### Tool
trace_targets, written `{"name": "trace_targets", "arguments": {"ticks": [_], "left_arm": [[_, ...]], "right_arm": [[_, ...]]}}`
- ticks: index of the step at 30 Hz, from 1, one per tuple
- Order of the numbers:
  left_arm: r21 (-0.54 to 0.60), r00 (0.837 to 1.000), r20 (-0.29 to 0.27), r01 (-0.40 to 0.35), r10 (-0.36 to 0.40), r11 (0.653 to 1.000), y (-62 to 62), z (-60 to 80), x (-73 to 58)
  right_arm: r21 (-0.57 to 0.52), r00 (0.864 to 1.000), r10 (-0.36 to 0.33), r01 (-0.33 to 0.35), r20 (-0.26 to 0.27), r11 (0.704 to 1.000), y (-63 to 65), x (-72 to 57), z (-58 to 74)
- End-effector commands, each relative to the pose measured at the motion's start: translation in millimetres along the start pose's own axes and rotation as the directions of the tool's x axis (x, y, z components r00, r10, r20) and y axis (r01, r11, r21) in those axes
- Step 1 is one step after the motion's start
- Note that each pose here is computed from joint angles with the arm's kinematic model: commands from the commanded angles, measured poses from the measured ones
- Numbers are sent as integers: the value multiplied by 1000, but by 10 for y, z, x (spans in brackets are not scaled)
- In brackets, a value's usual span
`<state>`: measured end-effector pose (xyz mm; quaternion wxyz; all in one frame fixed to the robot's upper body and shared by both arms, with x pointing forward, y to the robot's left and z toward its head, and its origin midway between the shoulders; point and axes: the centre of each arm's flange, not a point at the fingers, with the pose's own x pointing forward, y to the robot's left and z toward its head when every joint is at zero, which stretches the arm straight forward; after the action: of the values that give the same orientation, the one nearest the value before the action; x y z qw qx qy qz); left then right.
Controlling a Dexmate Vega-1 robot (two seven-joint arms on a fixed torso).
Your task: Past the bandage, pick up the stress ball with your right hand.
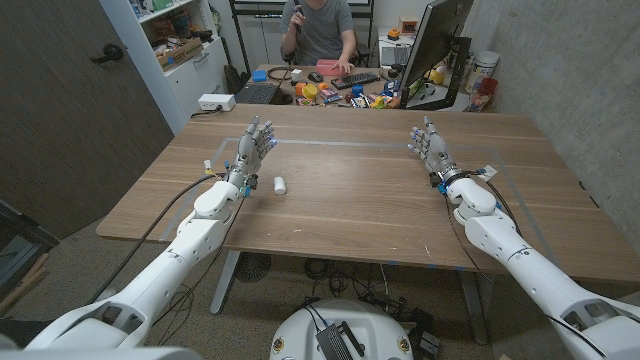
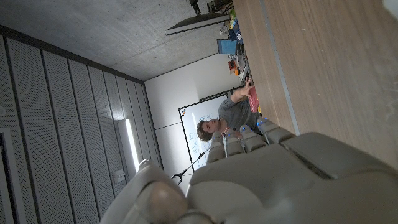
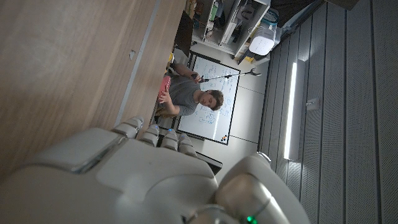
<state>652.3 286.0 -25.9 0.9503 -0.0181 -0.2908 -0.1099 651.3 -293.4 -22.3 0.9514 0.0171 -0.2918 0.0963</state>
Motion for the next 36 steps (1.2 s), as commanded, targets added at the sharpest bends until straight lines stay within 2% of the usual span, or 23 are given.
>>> {"name": "trace_targets", "arguments": {"ticks": [1,7,11,14,22,27,30,36], "left_arm": [[-12,1000,-11,-4,4,1000,18,-27,-17],[-12,1000,-4,2,-2,1000,10,-11,-12],[-4,1000,-7,6,-6,1000,8,0,-10],[6,1000,-12,9,-9,1000,23,17,-23],[16,1000,-9,0,0,1000,54,38,-17],[19,1000,-20,22,-21,1000,-10,15,14],[21,999,-21,34,-34,999,-55,11,9],[23,998,-20,54,-54,998,-77,33,-11]], "right_arm": [[-15,1000,-4,4,3,1000,-32,2,59],[-123,999,-17,22,49,992,-71,-88,260],[-183,998,-25,36,62,983,-161,-192,383],[-264,994,-56,78,91,961,-246,-286,479],[-370,989,-101,134,107,919,-418,-497,537],[-486,984,-134,174,117,857,-478,-651,630],[-580,981,-151,196,125,791,-515,-771,679],[-707,971,-204,229,122,669,-592,-1005,650]]}}
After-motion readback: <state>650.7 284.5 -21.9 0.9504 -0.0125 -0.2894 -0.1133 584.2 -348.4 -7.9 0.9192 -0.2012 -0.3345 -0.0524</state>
